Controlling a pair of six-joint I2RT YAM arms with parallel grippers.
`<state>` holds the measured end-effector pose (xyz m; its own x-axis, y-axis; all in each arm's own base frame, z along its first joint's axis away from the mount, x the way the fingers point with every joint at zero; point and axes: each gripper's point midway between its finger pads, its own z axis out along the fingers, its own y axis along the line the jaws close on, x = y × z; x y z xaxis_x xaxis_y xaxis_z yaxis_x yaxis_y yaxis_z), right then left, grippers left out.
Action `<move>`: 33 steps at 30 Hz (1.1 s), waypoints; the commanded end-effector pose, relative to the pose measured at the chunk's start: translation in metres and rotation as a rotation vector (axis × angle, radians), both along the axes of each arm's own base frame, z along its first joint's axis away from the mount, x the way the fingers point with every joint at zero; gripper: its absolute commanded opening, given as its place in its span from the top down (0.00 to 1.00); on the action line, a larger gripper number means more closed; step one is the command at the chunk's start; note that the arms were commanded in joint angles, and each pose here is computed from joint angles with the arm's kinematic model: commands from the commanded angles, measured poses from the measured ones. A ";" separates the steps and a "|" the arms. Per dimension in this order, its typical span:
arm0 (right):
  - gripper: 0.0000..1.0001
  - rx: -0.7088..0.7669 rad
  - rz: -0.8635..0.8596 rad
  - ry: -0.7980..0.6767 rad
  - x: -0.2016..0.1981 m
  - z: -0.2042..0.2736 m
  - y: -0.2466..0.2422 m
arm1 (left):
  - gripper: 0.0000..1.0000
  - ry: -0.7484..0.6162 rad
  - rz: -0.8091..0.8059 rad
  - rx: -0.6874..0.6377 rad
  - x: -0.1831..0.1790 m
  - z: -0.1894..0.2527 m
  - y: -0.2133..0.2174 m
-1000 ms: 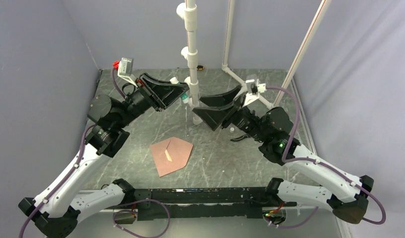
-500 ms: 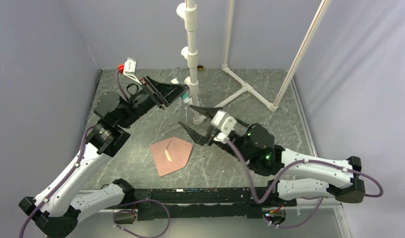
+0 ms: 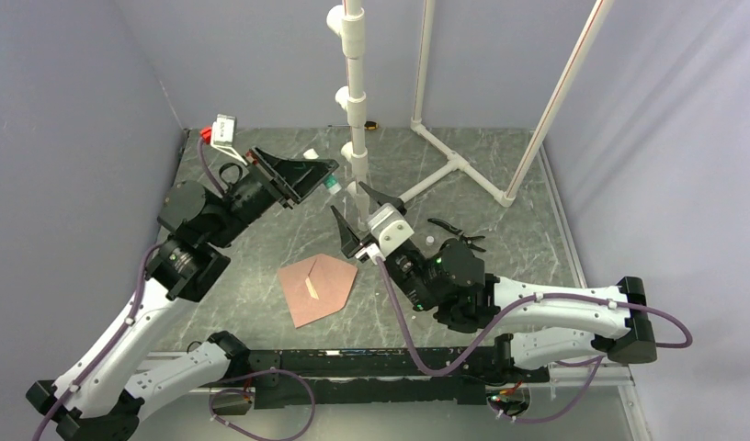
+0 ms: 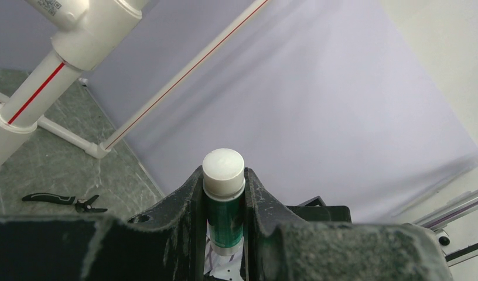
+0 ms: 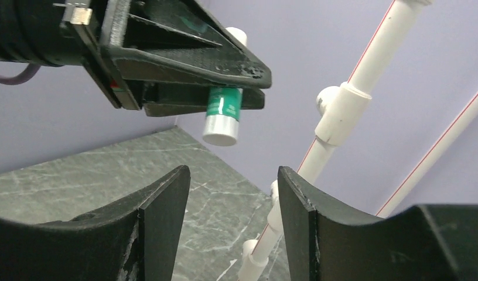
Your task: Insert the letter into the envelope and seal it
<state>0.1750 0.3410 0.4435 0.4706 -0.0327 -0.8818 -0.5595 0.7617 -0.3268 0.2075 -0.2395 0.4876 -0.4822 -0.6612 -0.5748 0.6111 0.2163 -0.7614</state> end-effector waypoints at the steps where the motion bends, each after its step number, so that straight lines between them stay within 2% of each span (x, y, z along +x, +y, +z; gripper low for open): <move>1: 0.38 0.115 -0.017 -0.028 -0.002 0.038 -0.015 | 0.98 -0.026 0.020 0.002 -0.005 0.006 0.007; 5: 0.37 0.075 0.053 -0.038 -0.009 0.041 0.001 | 0.98 -0.038 0.000 0.022 -0.010 0.005 0.006; 10: 0.37 0.096 0.072 -0.045 -0.011 0.050 0.006 | 0.97 -0.062 -0.014 0.034 -0.015 0.007 0.006; 14: 0.42 0.086 0.070 -0.047 -0.009 0.049 0.010 | 0.98 -0.079 -0.028 0.036 -0.018 0.011 0.005; 23: 0.44 0.096 0.082 0.036 0.002 0.039 0.007 | 0.98 -0.084 -0.027 0.037 -0.019 0.015 0.006; 26: 0.54 0.105 0.080 0.047 0.005 0.041 0.004 | 0.98 -0.083 -0.037 0.033 -0.020 0.015 0.004; 33: 0.92 0.148 0.105 0.104 0.009 0.051 -0.007 | 0.98 -0.079 -0.057 0.038 -0.021 0.011 0.001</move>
